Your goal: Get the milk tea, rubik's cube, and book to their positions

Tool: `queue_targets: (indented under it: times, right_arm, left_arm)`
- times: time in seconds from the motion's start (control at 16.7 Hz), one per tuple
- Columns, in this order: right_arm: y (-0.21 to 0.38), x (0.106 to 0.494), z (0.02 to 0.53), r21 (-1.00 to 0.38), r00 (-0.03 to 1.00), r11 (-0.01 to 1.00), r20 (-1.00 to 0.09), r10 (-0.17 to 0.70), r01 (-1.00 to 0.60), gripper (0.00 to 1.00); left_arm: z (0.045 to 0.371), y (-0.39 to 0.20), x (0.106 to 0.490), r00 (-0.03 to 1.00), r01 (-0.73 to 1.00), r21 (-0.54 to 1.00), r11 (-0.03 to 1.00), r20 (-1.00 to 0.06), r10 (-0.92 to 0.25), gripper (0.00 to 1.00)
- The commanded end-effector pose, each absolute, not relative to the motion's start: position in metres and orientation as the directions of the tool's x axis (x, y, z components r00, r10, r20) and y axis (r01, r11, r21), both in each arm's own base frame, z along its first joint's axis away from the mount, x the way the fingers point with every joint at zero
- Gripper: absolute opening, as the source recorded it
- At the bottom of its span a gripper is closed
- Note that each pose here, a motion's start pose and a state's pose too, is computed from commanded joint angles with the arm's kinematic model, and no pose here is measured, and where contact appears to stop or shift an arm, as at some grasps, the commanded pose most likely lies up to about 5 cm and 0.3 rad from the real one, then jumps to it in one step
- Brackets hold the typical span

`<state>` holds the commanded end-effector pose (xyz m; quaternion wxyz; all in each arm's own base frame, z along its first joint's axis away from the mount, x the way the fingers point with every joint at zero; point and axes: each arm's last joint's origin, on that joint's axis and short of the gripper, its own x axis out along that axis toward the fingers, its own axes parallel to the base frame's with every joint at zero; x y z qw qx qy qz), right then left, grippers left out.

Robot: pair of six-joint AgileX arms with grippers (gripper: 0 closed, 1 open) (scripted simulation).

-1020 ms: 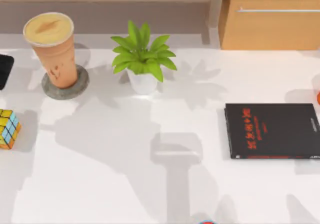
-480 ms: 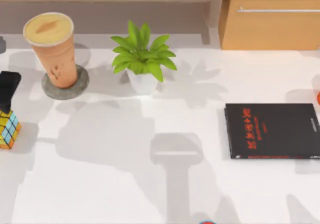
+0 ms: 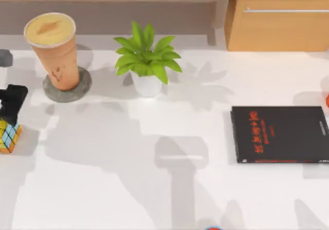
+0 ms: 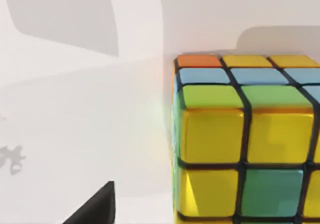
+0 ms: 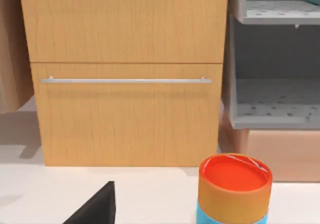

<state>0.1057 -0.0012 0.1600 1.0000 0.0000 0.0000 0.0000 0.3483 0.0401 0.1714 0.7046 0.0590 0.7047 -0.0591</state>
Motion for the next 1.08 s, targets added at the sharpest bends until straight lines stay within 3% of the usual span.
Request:
queue_targets:
  times: [0.24, 0.48, 1.08]
  right_arm:
    - [-0.001, 0.106, 0.16, 0.0, 1.0, 1.0, 0.0, 0.0, 0.0, 1.0]
    - [-0.001, 0.106, 0.16, 0.0, 1.0, 1.0, 0.0, 0.0, 0.0, 1.0]
    - [-0.001, 0.106, 0.16, 0.0, 1.0, 1.0, 0.0, 0.0, 0.0, 1.0]
  left_arm:
    - [0.145, 0.04, 0.347, 0.0, 0.166, 0.0, 0.986, -1.0, 0.0, 1.0]
    - [0.144, 0.04, 0.347, 0.0, 0.166, 0.0, 0.986, -1.0, 0.0, 1.0]
    - [0.144, 0.04, 0.347, 0.0, 0.166, 0.0, 0.986, -1.0, 0.0, 0.25]
